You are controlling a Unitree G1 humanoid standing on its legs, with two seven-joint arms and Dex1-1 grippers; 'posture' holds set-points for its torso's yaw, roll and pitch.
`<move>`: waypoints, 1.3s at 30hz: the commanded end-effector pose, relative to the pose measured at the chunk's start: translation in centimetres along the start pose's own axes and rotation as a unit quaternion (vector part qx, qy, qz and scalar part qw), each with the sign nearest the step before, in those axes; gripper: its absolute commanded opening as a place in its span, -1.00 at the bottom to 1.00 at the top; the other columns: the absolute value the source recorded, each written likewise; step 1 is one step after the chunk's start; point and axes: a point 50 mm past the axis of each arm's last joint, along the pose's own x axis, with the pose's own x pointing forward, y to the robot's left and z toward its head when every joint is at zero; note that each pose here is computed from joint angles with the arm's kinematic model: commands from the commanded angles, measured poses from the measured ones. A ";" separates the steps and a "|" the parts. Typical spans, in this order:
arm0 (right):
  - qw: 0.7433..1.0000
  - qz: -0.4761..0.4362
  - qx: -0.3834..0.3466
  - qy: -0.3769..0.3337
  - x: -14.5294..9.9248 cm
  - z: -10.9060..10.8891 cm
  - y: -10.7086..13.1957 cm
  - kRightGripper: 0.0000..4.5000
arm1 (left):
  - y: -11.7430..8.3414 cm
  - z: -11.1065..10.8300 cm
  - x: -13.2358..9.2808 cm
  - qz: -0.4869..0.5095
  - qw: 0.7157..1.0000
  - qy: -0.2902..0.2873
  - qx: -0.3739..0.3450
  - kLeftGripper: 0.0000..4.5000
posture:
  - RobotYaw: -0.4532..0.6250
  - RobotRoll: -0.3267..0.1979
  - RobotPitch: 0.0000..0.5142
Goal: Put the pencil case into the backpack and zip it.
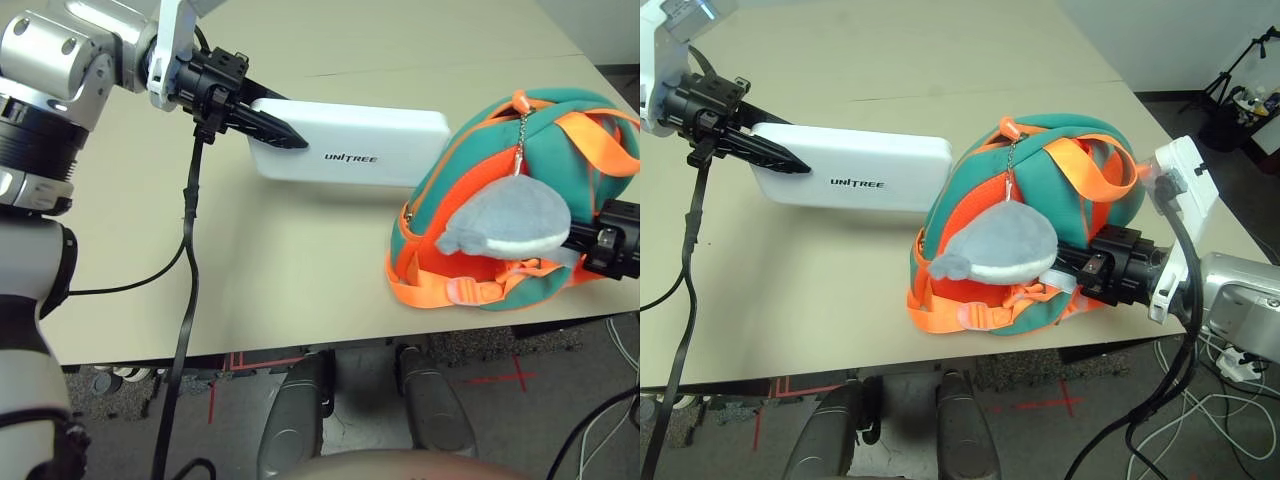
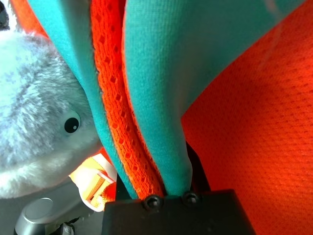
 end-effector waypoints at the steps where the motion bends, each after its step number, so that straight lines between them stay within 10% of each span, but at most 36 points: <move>1: 1.000 -0.001 0.010 0.016 0.5 -0.8 -0.4 -0.95 | -0.4 0.6 -0.7 0.001 1.000 -0.021 0.014 -0.35 | -0.24 0.25 -0.26; 22: 0.999 0.003 0.019 0.031 1.5 -2.0 -2.0 -0.95 | -1.5 0.1 -2.1 0.018 0.999 -0.049 0.012 -0.35 | -0.14 0.25 -0.26; 39: 1.000 0.005 0.015 0.023 2.2 -2.0 -2.2 -0.95 | 0.9 1.0 1.1 -0.018 0.998 -0.039 -0.052 -0.35 | -0.16 0.25 -0.27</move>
